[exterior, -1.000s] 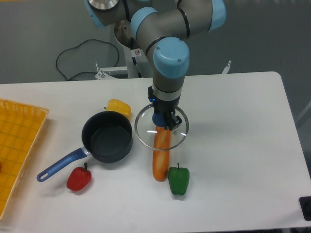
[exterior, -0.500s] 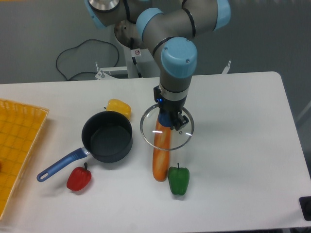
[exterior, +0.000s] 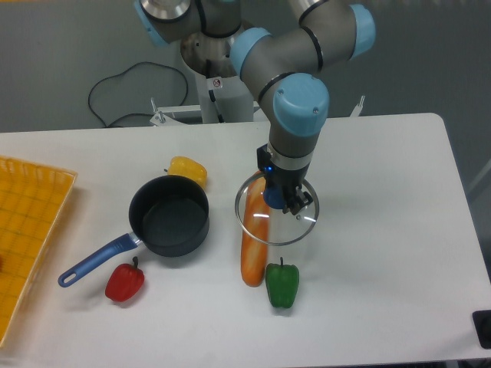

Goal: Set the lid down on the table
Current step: 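Carry the glass lid beside the baguette and lower it toward the table, then set the glass lid flat on the table and hold it there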

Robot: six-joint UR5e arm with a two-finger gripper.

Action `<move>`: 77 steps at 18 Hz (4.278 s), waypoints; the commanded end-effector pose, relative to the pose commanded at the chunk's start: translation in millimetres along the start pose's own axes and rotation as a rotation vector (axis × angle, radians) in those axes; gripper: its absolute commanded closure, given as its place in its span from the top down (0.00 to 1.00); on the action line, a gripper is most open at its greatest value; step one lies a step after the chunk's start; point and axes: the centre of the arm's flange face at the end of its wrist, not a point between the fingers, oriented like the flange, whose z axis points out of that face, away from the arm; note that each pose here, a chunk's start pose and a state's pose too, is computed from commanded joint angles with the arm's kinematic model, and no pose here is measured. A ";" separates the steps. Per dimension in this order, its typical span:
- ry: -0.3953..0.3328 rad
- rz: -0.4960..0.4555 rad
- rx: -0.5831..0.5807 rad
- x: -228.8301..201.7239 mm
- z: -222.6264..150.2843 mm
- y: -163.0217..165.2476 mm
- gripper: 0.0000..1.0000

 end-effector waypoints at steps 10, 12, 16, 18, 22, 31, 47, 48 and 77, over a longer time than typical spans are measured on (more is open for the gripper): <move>0.020 -0.008 -0.038 -11.0 20.6 18.6 0.51; 0.025 0.002 -0.039 -11.3 23.1 19.8 0.51; 0.037 -0.002 -0.069 -19.8 37.4 26.7 0.51; 0.036 0.004 -0.139 -25.3 48.3 31.3 0.51; 0.036 0.029 -0.157 -31.1 57.7 35.2 0.51; 0.028 0.013 -0.153 -42.6 77.1 46.9 0.51; 0.060 -0.002 -0.133 -45.1 97.3 54.4 0.53; 0.062 -0.002 -0.133 -44.6 98.0 54.5 0.53; 0.048 -0.001 -0.134 -51.4 93.3 51.3 0.99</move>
